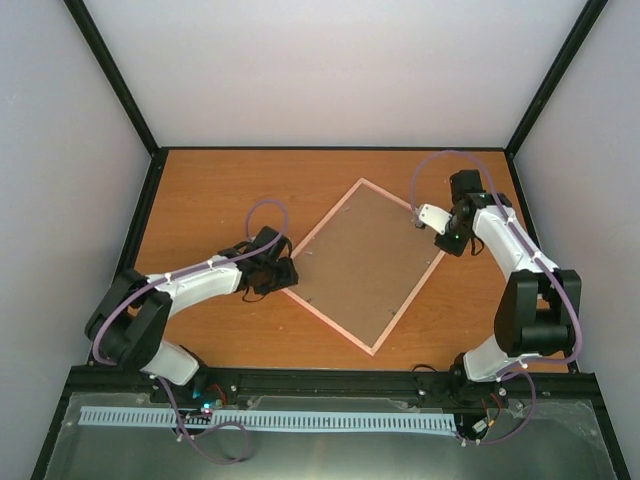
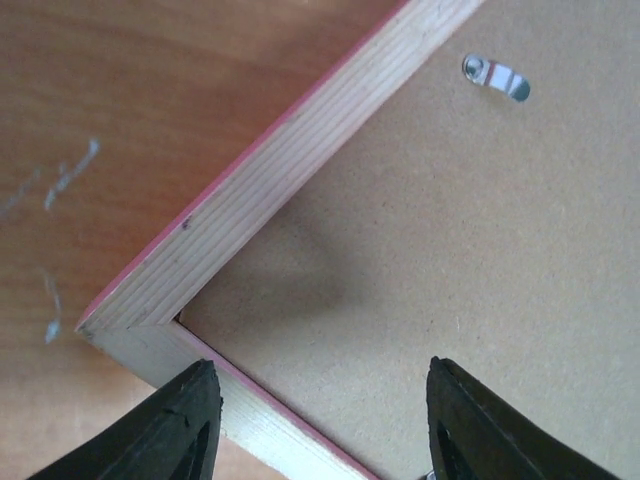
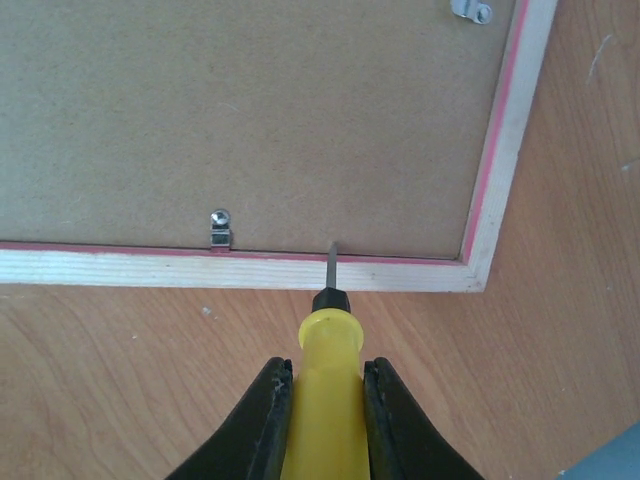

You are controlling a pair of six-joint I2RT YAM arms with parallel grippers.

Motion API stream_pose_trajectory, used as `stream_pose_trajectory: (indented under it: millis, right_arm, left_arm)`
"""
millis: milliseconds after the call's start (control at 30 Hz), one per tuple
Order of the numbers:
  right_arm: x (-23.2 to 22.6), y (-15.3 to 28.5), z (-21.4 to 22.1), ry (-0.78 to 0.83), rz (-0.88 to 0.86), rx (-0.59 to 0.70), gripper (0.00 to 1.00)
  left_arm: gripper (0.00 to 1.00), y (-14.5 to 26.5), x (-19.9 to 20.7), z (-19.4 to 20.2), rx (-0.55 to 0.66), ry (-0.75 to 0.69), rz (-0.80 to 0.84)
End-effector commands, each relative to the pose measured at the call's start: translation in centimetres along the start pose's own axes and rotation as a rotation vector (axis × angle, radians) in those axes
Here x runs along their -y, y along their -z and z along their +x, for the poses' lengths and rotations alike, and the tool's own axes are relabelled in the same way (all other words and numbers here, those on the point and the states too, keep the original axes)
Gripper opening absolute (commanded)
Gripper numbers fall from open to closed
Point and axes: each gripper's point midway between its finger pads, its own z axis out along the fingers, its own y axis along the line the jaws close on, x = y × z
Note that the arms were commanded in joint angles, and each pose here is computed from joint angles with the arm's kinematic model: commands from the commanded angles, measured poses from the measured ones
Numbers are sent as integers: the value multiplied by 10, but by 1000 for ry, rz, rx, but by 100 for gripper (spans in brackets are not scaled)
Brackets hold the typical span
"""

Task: Take the photo out of the frame

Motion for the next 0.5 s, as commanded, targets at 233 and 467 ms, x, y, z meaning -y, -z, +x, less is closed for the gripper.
stream_pose_trajectory:
  millis: [233, 467]
  right_arm:
    - [-70, 11, 18, -18, -235, -2, 3]
    - [-106, 22, 21, 0, -312, 8, 3]
  left_arm:
    - [54, -34, -48, -48, 24, -72, -156]
    - [53, -42, -42, -81, 60, -99, -172]
